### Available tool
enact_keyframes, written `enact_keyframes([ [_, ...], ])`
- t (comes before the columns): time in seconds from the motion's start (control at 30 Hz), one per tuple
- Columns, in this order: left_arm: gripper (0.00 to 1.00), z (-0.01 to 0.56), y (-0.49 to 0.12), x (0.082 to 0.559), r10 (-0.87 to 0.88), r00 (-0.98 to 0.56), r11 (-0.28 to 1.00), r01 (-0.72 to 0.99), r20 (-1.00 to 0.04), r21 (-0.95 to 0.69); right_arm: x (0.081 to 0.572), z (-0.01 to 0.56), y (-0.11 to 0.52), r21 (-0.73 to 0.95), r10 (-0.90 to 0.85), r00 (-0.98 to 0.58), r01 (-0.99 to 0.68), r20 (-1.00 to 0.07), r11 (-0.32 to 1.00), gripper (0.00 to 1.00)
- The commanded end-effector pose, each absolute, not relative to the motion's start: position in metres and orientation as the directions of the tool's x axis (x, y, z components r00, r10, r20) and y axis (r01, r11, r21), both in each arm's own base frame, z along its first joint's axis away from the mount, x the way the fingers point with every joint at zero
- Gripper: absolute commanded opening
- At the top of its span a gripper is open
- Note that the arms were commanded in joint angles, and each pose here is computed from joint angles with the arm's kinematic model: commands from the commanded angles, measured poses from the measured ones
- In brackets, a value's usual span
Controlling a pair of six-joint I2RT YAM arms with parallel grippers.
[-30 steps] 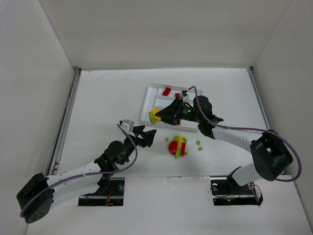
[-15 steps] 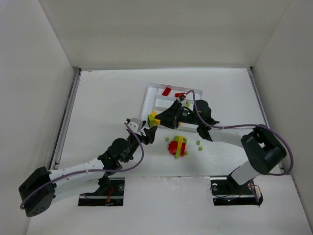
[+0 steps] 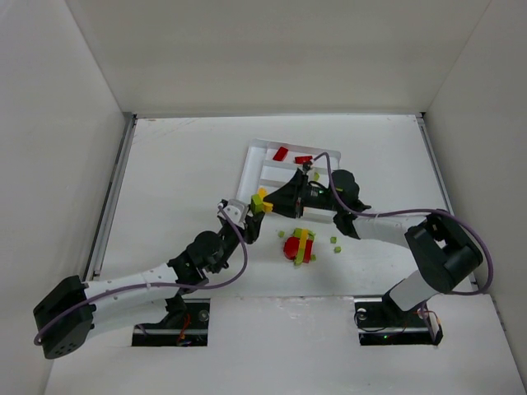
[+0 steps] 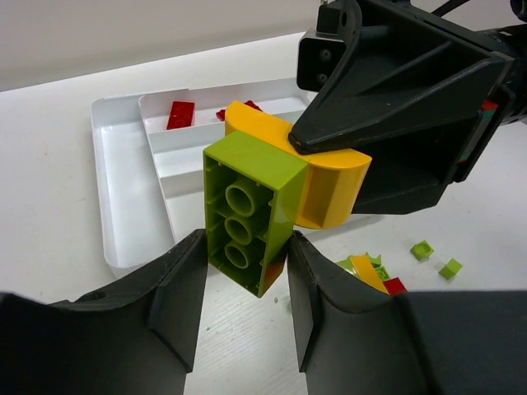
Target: Sort the legos into containers by color
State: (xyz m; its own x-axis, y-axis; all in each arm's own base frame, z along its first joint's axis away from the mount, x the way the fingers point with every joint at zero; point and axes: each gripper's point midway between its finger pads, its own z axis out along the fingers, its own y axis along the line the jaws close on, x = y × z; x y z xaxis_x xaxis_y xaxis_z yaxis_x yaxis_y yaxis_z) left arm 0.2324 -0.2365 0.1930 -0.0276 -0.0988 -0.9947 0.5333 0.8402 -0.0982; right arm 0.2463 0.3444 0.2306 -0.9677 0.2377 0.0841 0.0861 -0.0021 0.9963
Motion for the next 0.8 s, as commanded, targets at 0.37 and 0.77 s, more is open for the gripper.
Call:
enact_keyframes([
  [0.37, 0.14, 0.249, -0.213, 0.231, -0.229, 0.064, 0.863, 0.475, -0.971, -0.172, 0.264, 0.238, 0.321, 0.999, 0.317, -0.948, 0.011, 0.025, -0.047, 0.19],
  [0.77, 0.14, 0.222, -0.22, 0.234, -0.283, -0.091, 0.859, 0.42, -0.955, -0.294, 0.305, 0.197, 0.288, 0.985, 0.497, -0.858, -0.057, -0.131, 0.161, 0.18],
])
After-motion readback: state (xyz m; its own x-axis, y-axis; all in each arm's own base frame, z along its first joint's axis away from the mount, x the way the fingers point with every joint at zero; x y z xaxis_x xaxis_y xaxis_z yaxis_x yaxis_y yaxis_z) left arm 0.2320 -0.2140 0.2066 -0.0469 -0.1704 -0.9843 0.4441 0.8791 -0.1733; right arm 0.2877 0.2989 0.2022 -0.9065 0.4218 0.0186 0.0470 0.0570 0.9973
